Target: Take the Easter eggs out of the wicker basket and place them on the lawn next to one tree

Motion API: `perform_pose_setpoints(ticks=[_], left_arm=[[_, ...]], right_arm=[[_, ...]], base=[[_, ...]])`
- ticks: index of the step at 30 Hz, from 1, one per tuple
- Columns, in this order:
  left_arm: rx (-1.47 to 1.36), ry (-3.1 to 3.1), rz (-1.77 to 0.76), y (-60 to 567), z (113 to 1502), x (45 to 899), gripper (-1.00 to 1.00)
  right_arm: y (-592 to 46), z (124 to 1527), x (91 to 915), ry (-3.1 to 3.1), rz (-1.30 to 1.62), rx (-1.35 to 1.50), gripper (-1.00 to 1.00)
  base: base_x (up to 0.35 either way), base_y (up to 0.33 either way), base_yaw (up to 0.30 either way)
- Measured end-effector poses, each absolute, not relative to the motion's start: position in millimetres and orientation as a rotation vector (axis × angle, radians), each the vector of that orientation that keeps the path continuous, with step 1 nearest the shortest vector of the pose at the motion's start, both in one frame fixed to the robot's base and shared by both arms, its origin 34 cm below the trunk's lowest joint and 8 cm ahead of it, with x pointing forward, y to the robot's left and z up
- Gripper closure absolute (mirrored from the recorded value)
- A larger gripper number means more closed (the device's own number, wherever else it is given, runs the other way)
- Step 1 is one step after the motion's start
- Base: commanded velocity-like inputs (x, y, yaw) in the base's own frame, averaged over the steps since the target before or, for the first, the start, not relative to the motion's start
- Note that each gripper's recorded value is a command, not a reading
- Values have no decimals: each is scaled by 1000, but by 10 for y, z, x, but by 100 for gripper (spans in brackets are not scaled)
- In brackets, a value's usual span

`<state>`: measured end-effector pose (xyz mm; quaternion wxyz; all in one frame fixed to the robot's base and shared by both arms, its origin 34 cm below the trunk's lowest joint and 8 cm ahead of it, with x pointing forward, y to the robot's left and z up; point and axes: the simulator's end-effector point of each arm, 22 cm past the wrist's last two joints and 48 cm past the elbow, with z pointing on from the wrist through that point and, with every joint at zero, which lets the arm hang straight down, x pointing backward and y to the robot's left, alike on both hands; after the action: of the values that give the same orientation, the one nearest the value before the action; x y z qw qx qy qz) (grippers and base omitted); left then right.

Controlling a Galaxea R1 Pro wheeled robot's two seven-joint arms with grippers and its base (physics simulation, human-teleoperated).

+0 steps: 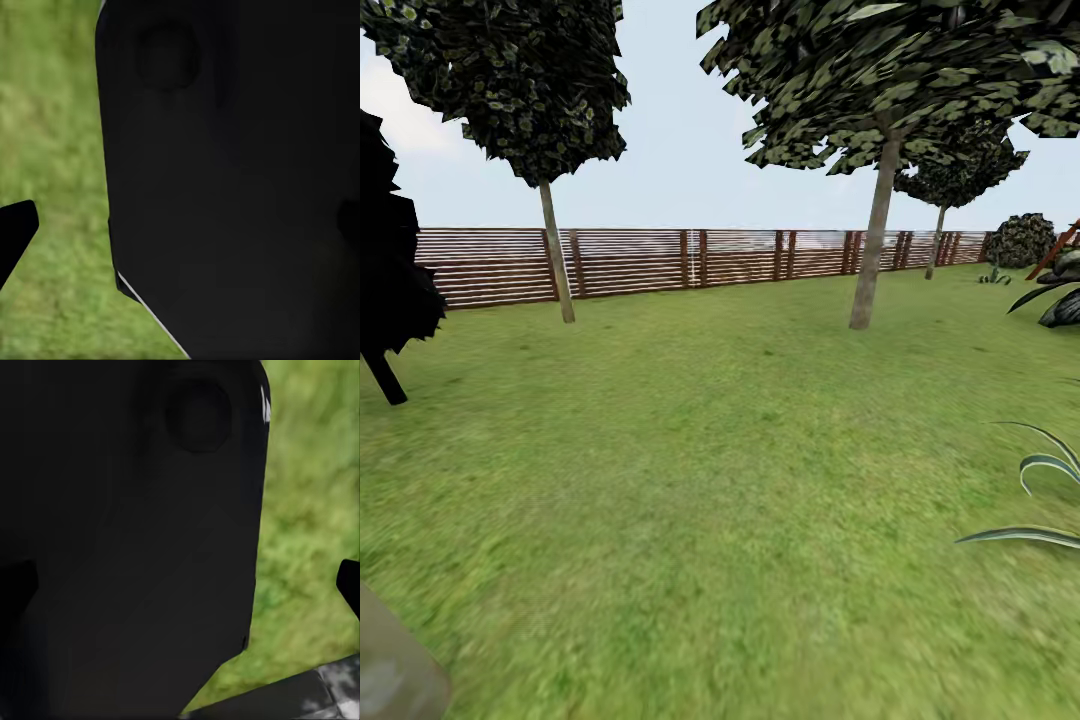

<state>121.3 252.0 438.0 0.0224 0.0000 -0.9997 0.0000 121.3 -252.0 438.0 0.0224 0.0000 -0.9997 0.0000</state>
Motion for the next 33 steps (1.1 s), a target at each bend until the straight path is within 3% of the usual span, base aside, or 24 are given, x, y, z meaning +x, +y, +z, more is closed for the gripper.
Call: perform_pose_setpoints(ticks=[13,33], left_arm=[[9,-3121,-102,3059,4396,1328,-100],[7,-3120,-101,3055,4396,1329,-100]], right_arm=[[-3125,4397,1612,-3139,136,22,-100],[-3338,4416,1611,-3137,180,1,-100]], base=[[37,8,13],[322,24,278]])
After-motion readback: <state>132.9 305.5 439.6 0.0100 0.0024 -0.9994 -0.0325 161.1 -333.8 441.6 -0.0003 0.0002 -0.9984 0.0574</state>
